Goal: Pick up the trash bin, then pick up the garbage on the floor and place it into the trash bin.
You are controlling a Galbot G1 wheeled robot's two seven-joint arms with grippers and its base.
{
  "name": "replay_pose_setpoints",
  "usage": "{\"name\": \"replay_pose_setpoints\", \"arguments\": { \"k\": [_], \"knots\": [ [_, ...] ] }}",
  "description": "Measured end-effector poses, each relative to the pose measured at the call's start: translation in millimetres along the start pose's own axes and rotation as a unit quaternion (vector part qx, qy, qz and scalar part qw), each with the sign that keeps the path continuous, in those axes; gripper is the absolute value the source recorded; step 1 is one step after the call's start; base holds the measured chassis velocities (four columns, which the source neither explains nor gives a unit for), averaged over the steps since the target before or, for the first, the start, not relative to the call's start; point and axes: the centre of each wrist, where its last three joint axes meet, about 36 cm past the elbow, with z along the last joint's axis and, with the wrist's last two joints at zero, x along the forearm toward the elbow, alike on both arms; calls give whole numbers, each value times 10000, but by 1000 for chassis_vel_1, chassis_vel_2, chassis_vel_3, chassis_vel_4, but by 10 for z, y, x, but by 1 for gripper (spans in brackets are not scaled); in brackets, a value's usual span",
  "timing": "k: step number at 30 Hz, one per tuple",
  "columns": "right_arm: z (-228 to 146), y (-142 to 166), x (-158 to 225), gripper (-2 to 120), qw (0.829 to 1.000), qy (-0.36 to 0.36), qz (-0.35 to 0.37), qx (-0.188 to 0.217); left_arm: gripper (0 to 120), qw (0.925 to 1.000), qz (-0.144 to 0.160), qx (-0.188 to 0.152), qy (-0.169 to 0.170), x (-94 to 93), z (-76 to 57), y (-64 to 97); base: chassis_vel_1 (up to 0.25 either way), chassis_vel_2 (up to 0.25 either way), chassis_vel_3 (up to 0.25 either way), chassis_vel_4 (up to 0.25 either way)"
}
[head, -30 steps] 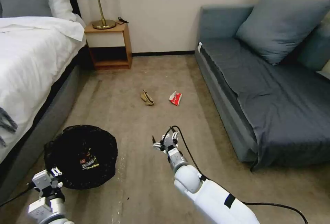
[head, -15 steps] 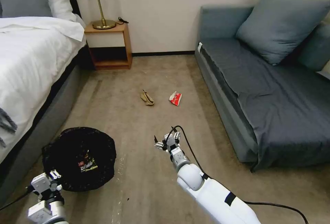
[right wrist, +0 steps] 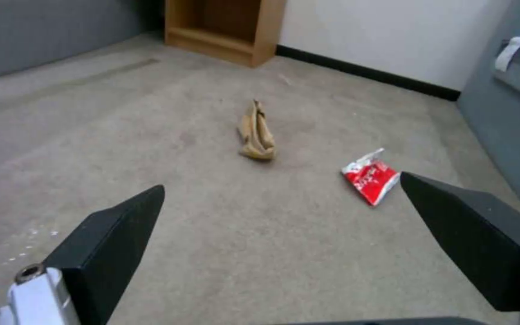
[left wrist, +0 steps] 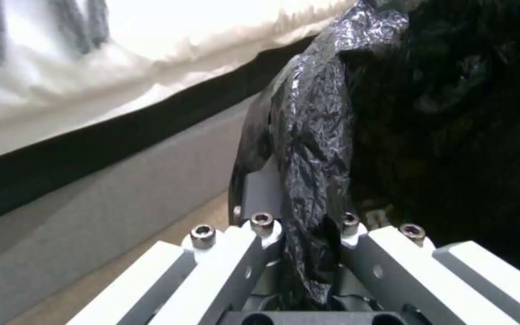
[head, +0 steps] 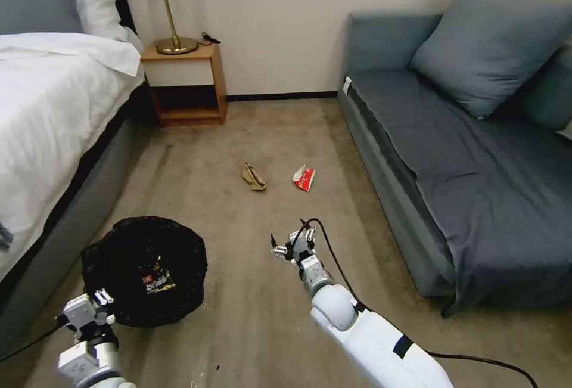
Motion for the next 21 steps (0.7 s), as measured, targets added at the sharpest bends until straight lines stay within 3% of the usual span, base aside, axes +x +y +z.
{"name": "replay_pose_setpoints", "arguments": {
  "k": [21],
  "knots": [
    [134, 29, -33, 100, 9999, 39, -145, 65, 3, 10000, -28, -24, 77, -36, 86, 39, -117, 117, 114, -119]
  ]
}}
